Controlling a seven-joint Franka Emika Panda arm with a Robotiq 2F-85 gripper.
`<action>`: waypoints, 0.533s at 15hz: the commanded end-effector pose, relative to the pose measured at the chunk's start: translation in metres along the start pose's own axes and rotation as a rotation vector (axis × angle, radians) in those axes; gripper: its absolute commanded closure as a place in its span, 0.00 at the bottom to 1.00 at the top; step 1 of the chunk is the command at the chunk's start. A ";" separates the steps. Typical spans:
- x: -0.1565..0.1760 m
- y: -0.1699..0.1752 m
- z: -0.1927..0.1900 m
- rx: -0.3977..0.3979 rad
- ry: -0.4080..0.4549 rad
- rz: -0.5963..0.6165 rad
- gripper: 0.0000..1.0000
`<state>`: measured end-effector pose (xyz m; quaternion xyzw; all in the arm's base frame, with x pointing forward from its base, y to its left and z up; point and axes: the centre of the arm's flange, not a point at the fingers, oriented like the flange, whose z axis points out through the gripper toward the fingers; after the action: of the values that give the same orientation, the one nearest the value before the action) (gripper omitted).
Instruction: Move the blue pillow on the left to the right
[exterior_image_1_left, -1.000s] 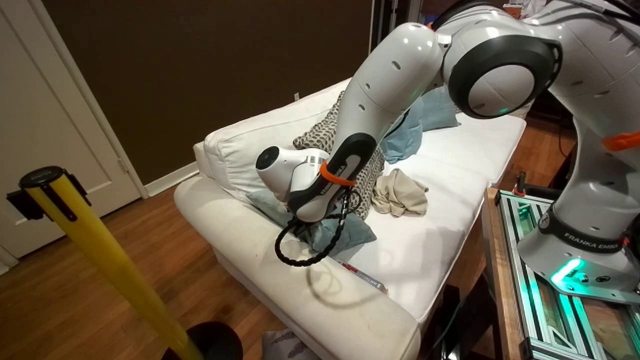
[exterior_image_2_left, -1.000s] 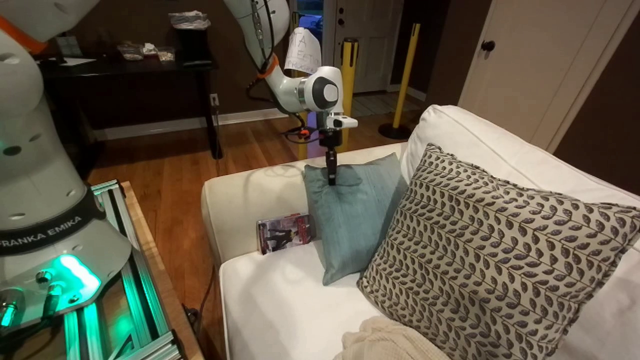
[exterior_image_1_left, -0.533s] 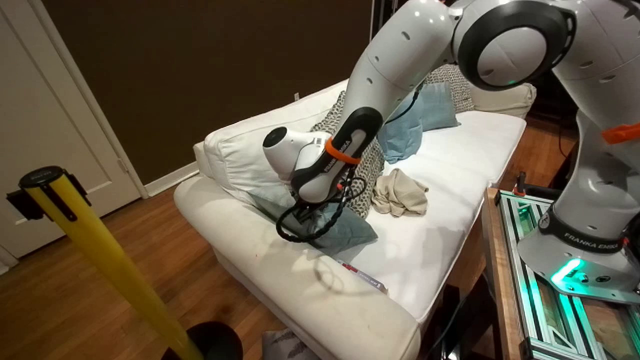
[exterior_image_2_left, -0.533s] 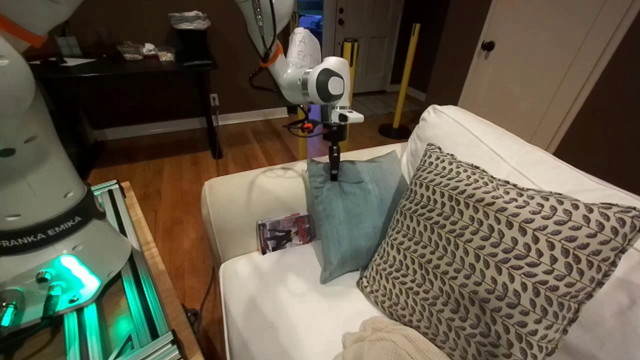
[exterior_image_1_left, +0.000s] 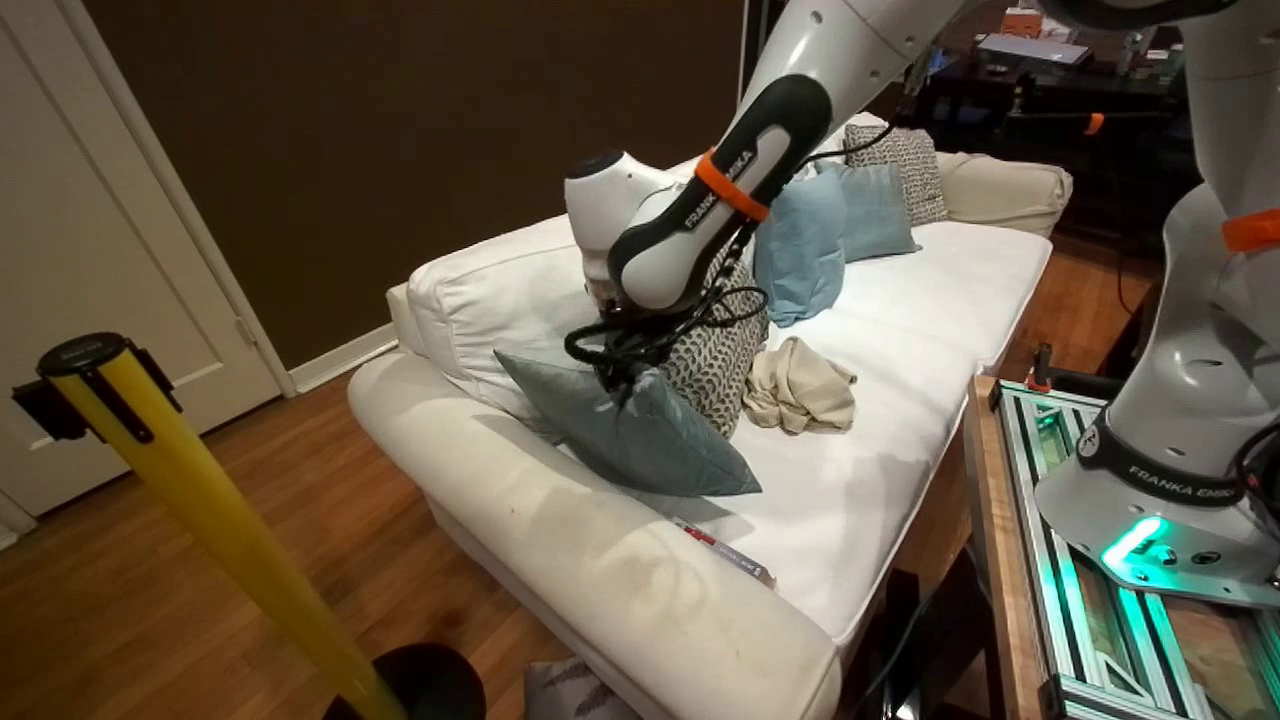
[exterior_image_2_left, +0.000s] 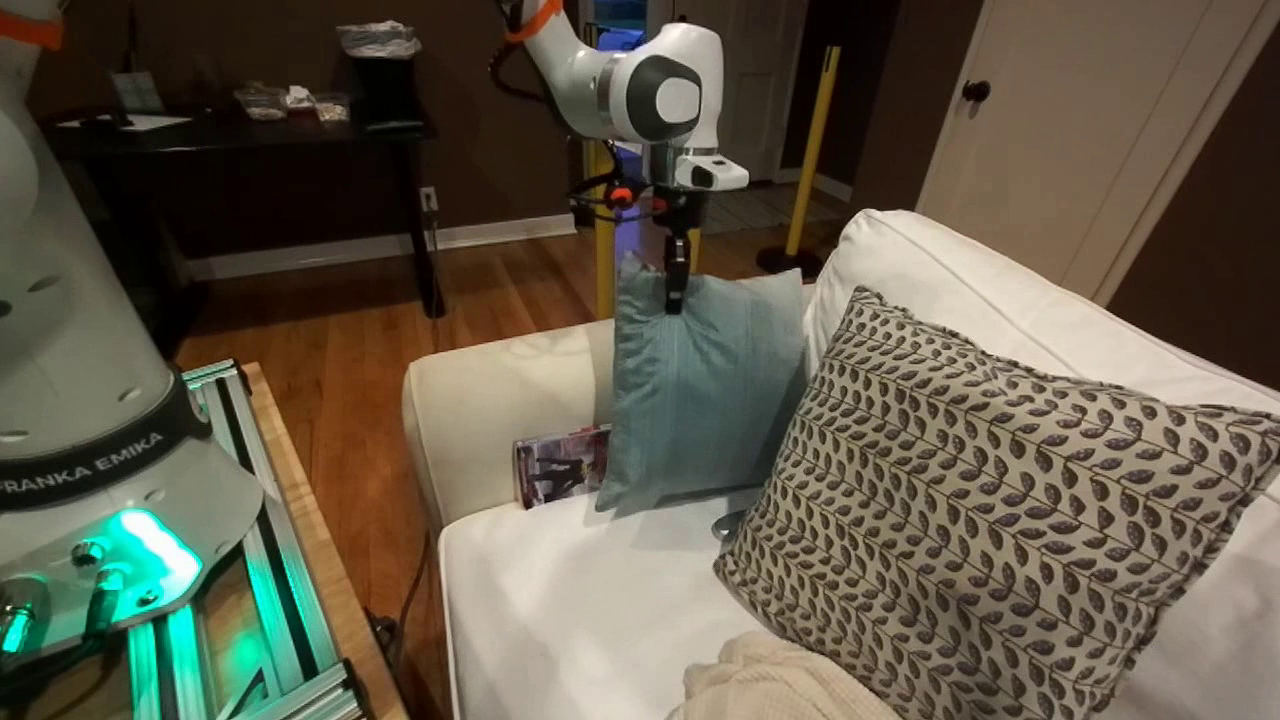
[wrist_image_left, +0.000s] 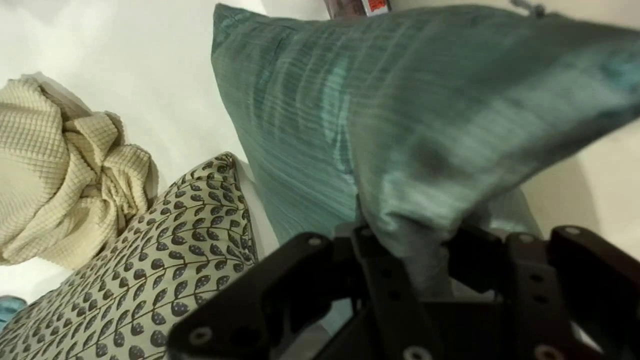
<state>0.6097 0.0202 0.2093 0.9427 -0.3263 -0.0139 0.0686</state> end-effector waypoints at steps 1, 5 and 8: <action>-0.034 0.036 -0.075 0.088 0.006 0.005 0.95; -0.051 0.069 -0.131 0.170 0.032 0.056 0.95; -0.055 0.102 -0.156 0.247 0.037 0.226 0.95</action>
<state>0.5536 0.0114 0.3354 0.9275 -0.3723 0.0320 -0.0066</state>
